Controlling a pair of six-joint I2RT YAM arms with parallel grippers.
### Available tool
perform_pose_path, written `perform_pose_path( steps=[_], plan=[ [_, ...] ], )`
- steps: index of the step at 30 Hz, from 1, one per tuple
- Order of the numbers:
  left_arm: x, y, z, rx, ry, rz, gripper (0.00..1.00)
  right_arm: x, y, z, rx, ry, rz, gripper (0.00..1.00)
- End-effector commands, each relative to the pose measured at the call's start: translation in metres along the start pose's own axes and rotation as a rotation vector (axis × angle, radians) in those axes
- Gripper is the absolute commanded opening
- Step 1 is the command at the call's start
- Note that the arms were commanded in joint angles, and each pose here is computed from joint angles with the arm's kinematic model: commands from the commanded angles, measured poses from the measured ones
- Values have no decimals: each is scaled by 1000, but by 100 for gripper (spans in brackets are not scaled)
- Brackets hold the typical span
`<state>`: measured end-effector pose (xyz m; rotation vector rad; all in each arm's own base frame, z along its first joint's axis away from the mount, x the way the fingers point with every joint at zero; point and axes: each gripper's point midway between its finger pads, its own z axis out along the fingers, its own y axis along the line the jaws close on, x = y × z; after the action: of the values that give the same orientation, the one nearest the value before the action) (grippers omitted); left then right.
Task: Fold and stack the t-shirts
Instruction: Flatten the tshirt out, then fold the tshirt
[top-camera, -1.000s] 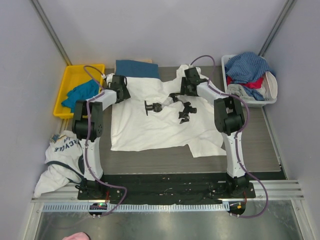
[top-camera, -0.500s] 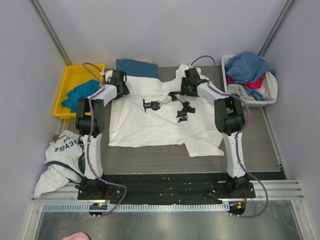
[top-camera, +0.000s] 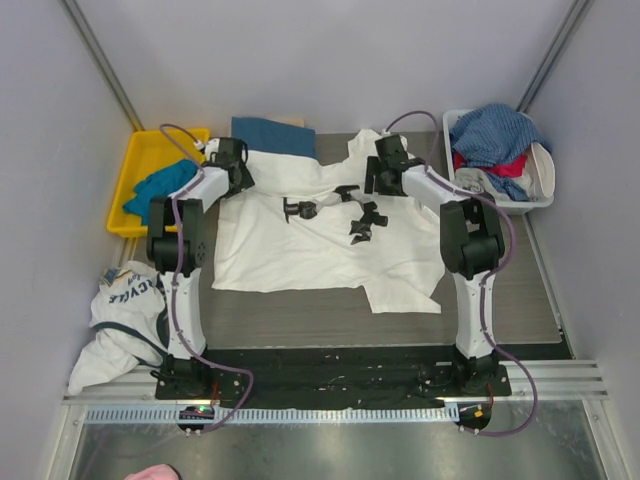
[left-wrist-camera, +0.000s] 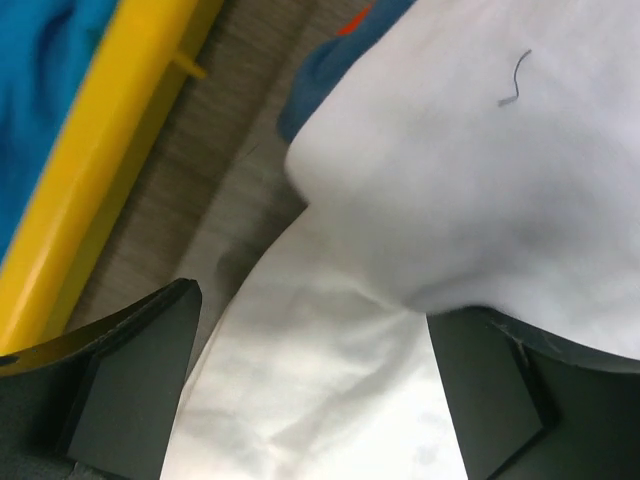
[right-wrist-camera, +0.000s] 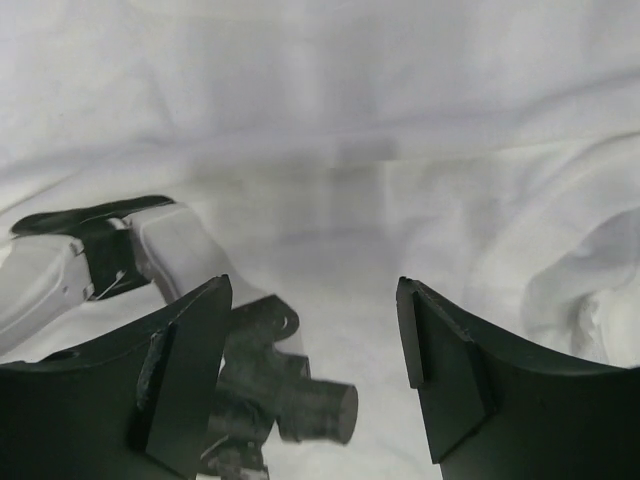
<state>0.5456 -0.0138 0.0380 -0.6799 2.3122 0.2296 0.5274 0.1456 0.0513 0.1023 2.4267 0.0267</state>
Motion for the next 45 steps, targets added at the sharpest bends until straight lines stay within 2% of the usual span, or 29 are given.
perform_pose_path(
  steps=[1, 3, 4, 6, 7, 8, 9, 10, 11, 13, 14, 15, 16, 19, 22, 29, 36, 45],
  plan=[
    [-99, 3, -88, 136, -266, -152, 100, -71, 4, -95, -80, -200, 56, 75],
    [-96, 5, -103, 175, -272, -175, 100, -73, 1, -114, -88, -221, 67, 75],
    [-107, 8, -125, 204, -306, -198, 100, -76, -6, -134, -82, -251, 80, 75],
    [-98, 12, -138, 221, -304, -206, 100, -70, -17, -149, -51, -257, 124, 75],
    [-104, 16, -160, 246, -329, -223, 100, -55, -27, -149, -11, -232, 137, 75],
    [-100, 15, -168, 263, -330, -230, 100, -49, -35, -164, 7, -231, 157, 75],
    [-77, 22, -163, 249, -296, -219, 100, -39, -39, -167, 22, -218, 199, 75],
    [-71, 24, -169, 259, -297, -229, 100, -12, -51, -162, 72, -166, 206, 75],
    [-64, 22, -186, 288, -313, -232, 100, -1, -57, -174, 79, -162, 223, 75],
    [-26, 25, -187, 280, -275, -200, 100, 54, -76, -169, 155, -62, 289, 75],
    [-21, 27, -199, 300, -281, -208, 100, 65, -80, -178, 158, -62, 322, 74],
    [-11, 28, -201, 303, -272, -203, 100, 102, -89, -175, 195, -4, 357, 74],
    [14, 26, -199, 306, -237, -179, 100, 122, -91, -180, 212, 22, 369, 74],
    [45, 21, -215, 341, -218, -132, 100, 174, -95, -198, 239, 50, 426, 73],
    [71, 18, -224, 364, -186, -99, 100, 202, -102, -218, 270, 34, 484, 73],
    [98, 21, -234, 376, -161, -48, 100, 238, -121, -239, 315, 24, 557, 71],
    [105, 29, -236, 374, -160, -36, 100, 255, -134, -232, 401, 41, 570, 71],
    [112, 28, -232, 373, -140, -14, 100, 270, -132, -219, 409, 69, 579, 71]
  ],
)
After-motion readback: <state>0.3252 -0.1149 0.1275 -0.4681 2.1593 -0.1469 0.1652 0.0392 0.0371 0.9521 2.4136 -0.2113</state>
